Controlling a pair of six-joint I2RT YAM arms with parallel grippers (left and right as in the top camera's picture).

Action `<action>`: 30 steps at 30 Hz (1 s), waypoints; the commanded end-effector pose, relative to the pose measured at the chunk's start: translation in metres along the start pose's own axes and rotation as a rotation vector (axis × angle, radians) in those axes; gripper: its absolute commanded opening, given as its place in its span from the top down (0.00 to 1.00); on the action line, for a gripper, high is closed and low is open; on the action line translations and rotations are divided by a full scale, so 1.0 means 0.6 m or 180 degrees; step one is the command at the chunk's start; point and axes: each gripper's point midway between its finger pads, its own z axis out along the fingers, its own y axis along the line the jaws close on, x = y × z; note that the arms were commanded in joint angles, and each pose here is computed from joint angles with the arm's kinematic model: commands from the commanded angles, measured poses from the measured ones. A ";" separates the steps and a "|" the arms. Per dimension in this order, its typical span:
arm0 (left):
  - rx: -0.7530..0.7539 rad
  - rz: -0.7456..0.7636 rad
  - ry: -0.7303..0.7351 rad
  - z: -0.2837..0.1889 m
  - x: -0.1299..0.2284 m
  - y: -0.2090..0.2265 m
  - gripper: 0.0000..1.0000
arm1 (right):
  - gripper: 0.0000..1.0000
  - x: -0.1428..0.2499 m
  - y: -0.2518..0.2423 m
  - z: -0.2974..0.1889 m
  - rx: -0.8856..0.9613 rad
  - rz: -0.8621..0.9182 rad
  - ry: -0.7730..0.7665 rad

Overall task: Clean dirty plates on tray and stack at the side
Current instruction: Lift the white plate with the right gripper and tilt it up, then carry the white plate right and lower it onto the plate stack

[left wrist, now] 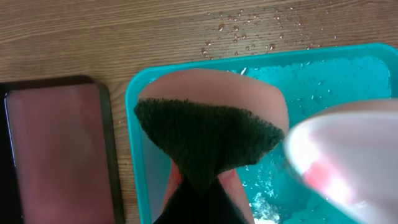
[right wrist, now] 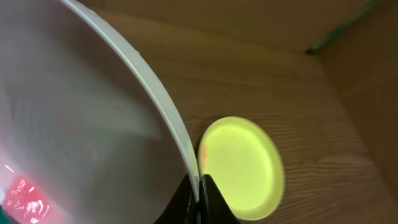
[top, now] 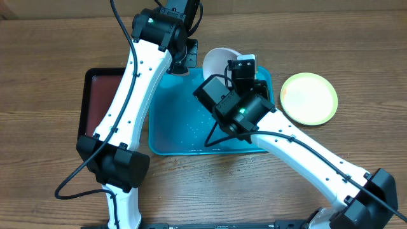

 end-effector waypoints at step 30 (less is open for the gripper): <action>-0.0034 0.0019 -0.0067 -0.009 -0.007 0.006 0.96 | 0.96 0.126 0.047 0.128 -0.0748 0.1057 0.1577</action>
